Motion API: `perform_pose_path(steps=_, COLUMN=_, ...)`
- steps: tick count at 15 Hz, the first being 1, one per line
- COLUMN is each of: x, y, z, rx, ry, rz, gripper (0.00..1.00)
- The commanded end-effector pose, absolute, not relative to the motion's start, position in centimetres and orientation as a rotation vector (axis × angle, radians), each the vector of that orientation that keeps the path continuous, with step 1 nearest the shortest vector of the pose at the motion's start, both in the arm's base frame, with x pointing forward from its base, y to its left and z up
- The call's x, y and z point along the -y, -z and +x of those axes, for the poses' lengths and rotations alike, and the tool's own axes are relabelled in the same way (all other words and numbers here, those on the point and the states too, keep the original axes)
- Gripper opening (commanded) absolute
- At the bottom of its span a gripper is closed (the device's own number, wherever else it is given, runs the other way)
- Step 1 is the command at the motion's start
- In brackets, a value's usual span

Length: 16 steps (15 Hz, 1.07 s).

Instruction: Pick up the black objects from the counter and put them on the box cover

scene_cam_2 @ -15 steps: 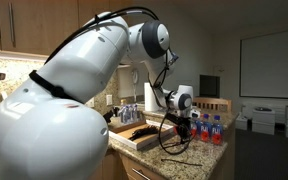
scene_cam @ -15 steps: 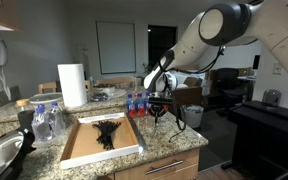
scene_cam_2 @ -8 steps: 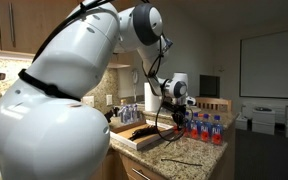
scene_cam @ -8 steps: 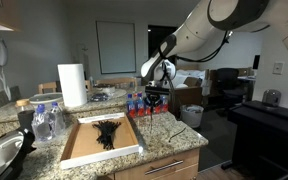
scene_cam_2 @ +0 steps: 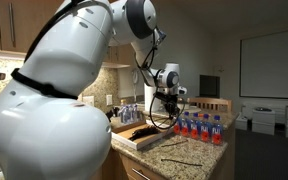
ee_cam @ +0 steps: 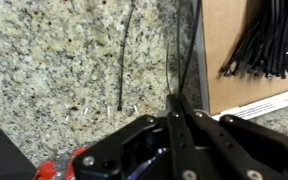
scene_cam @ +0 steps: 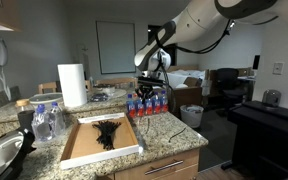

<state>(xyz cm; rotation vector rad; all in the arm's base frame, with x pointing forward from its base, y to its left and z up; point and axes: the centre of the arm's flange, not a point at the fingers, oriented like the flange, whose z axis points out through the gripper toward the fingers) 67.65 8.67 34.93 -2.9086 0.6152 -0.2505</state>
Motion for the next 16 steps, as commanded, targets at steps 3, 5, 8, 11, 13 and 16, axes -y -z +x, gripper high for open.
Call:
perform_pose_path(steps=3, x=-16.1, y=-38.6, z=68.2, rx=-0.524, ry=0.211, rz=-2.924, gripper=0.06)
perform_pose_path(steps=5, x=-19.4, y=-40.5, z=68.4, rx=-0.474, ry=0.195, rz=-2.938, gripper=0.05)
perform_pose_path(steps=8, x=-23.9, y=-42.3, z=68.8, rx=-0.424, ry=0.164, rz=-2.97, gripper=0.05)
perform_pose_path(steps=11, x=-27.6, y=-42.6, z=69.5, rx=-0.397, ry=0.124, rz=-2.993, gripper=0.05)
perform_pose_path(steps=13, x=-29.5, y=-41.7, z=70.1, rx=-0.398, ry=0.083, rz=-3.015, gripper=0.05)
perform_pose_path(steps=16, x=-30.9, y=-39.8, z=71.2, rx=-0.435, ry=0.032, rz=-3.037, gripper=0.05)
